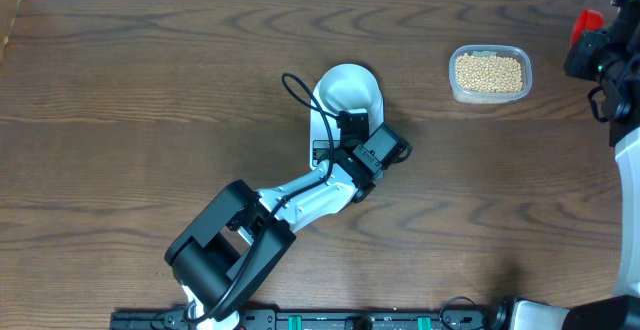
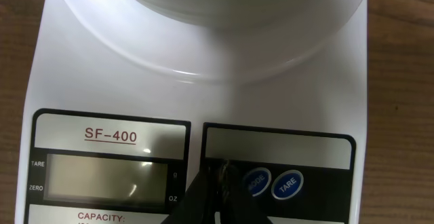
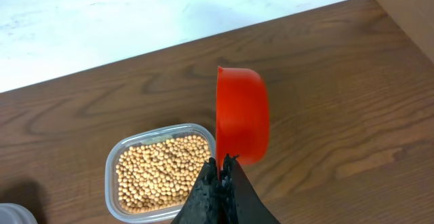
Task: Scoop item into bowl and weigh 50g on scale
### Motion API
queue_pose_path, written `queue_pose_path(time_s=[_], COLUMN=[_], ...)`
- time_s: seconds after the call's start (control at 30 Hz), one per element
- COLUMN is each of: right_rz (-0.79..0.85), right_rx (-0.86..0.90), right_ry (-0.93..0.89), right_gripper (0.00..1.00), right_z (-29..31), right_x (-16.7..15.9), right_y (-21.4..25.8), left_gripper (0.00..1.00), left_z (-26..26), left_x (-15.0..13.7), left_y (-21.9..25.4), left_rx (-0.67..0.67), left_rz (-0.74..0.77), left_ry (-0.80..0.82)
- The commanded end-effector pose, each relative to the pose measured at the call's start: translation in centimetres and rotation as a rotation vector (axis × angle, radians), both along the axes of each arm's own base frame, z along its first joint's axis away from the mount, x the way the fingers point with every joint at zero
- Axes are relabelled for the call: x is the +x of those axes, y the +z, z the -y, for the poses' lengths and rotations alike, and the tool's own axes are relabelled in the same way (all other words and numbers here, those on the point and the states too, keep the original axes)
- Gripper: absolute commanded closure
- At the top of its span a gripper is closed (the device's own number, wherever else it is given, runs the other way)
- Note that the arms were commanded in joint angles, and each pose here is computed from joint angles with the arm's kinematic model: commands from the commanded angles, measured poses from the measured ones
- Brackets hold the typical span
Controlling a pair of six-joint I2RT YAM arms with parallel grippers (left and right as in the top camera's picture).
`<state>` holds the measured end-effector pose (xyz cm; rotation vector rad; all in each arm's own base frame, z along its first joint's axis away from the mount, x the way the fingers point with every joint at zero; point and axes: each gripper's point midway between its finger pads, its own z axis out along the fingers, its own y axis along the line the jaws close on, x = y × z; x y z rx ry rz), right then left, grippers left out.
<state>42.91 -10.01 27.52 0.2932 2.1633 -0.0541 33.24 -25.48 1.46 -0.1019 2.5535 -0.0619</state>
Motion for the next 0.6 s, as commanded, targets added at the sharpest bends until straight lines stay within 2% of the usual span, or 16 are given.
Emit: queue_pose_path(time_s=[0.0,0.57], right_rz=[0.016,0.016], right_rx=[-0.010,-0.010], right_ry=[0.009,0.008], right_gripper=[0.99,0.99], right_z=[0.08,0.08], right_x=[0.16,0.16], right_y=[0.68,0.69], left_gripper=[0.93,0.93], left_z=[-1.43,-1.14], left_x=[-1.26,-1.18], left_y=[-2.54,-2.49], left_rx=[0.046,0.044], left_rz=[-0.074,-0.072], left_ry=[0.035,0.014])
